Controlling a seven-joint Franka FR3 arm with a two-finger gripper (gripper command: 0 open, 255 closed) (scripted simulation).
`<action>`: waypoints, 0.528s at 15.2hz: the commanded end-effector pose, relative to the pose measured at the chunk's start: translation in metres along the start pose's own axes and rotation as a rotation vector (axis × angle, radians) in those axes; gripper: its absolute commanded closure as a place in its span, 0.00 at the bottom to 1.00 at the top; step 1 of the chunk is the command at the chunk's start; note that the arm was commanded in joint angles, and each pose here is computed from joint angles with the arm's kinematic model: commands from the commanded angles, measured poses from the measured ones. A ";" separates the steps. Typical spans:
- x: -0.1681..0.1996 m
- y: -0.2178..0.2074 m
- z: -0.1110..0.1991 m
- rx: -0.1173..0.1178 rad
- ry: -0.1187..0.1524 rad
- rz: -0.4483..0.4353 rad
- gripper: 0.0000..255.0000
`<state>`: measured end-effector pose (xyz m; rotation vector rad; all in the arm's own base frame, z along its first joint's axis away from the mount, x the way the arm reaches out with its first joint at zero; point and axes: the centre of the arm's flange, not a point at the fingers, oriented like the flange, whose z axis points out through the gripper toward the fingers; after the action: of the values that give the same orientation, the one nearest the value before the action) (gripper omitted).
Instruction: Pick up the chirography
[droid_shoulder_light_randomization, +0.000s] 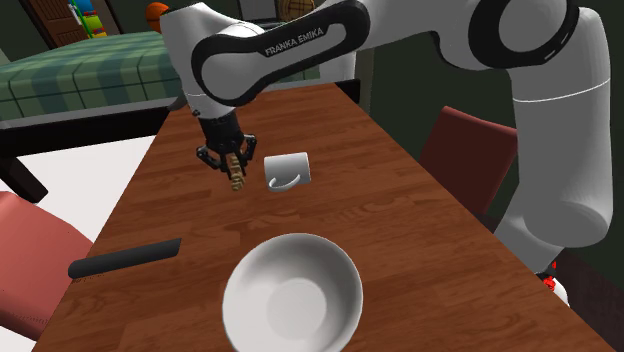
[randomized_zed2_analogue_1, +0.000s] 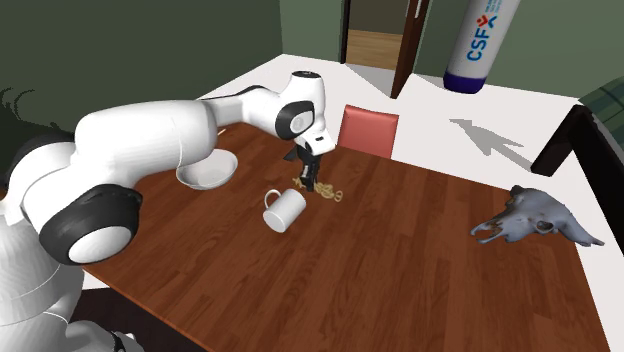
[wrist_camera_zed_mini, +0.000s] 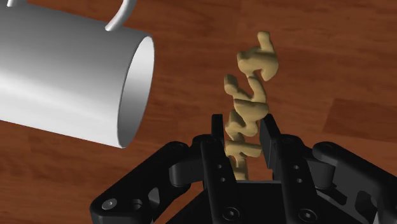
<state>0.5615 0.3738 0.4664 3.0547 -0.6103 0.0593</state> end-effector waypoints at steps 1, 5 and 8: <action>0.000 0.001 -0.011 0.000 0.000 0.000 1.00; 0.001 0.001 -0.032 0.000 0.000 0.000 1.00; 0.001 0.002 -0.048 0.000 0.000 0.000 1.00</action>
<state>0.5606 0.3734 0.5082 3.0547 -0.6102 0.0592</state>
